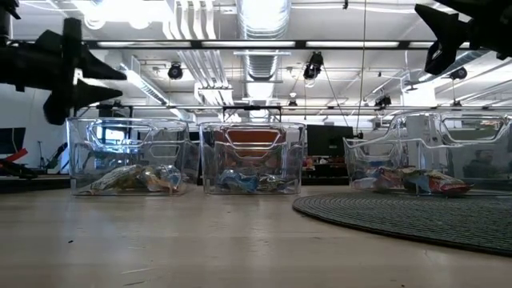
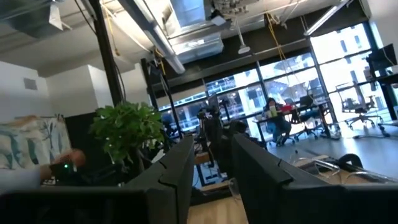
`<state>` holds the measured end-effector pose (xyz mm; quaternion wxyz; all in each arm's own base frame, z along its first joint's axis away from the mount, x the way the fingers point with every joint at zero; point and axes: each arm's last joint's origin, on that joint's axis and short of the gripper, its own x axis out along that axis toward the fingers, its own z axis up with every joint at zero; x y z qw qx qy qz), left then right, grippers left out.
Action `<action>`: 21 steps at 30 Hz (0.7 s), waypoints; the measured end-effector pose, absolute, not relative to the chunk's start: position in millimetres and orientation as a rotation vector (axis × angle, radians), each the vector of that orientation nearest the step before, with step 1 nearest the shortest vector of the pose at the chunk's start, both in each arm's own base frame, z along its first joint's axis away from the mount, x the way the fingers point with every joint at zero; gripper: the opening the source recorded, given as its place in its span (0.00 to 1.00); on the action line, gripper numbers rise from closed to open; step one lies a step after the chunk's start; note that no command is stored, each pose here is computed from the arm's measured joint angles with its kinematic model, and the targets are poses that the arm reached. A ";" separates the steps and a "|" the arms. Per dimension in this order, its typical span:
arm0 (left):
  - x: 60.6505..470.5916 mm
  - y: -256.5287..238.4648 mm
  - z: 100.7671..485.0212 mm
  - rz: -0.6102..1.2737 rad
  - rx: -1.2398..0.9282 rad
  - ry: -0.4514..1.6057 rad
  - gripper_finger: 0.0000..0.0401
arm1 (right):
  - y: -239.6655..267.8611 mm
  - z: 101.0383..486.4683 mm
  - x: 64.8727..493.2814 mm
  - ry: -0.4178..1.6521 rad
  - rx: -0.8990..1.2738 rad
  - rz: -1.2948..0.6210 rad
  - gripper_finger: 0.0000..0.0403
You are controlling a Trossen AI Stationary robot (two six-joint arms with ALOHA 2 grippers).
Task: Pick and place Granola Bars by type
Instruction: Return to Home Position
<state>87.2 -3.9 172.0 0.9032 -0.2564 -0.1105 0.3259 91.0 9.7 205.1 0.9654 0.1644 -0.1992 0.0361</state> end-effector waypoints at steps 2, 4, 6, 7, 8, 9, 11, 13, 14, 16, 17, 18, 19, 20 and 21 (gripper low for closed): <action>85.8 -2.3 171.4 0.747 -0.554 -0.256 0.42 | 9.7 205.1 91.0 -0.403 0.334 0.073 0.24; 85.5 -2.0 171.4 0.761 -0.557 -0.262 0.42 | 9.7 205.1 91.0 -0.403 0.333 0.074 0.23; 85.6 -2.2 171.0 0.749 -0.561 -0.259 0.42 | 9.7 204.8 91.2 -0.400 0.331 0.072 0.23; 85.4 -2.3 170.8 0.733 -0.564 -0.257 0.42 | 9.7 203.9 91.6 -0.389 0.330 0.067 0.23; 85.8 -2.6 169.8 0.714 -0.558 -0.243 0.42 | 9.8 202.4 92.3 -0.371 0.328 0.065 0.23; 86.2 -2.5 170.0 0.698 -0.559 -0.239 0.42 | 9.9 200.6 92.7 -0.352 0.325 0.063 0.24; 87.0 -1.0 170.3 0.686 -0.562 -0.241 0.42 | 9.7 199.0 92.4 -0.338 0.326 0.061 0.24; 87.4 1.7 170.4 0.700 -0.560 -0.247 0.42 | 9.2 198.2 91.5 -0.333 0.324 0.056 0.25; 87.5 3.7 170.4 0.717 -0.558 -0.253 0.42 | 9.0 197.3 91.2 -0.325 0.322 0.053 0.25; 87.1 9.3 170.4 0.775 -0.552 -0.270 0.42 | 8.5 196.3 91.6 -0.315 0.317 0.046 0.25; 86.7 12.8 170.4 0.812 -0.548 -0.282 0.42 | 8.1 195.6 91.9 -0.309 0.316 0.041 0.25; 86.1 16.2 170.4 0.852 -0.544 -0.294 0.42 | 7.7 194.8 92.2 -0.300 0.315 0.035 0.25; 85.4 19.6 170.4 0.889 -0.540 -0.305 0.42 | 7.4 193.3 92.7 -0.284 0.314 0.030 0.25; 84.7 22.8 170.4 0.926 -0.535 -0.316 0.42 | 7.0 191.5 93.2 -0.266 0.311 0.022 0.24; 83.8 25.8 170.3 0.960 -0.531 -0.326 0.42 | 6.5 189.6 93.7 -0.248 0.307 0.013 0.24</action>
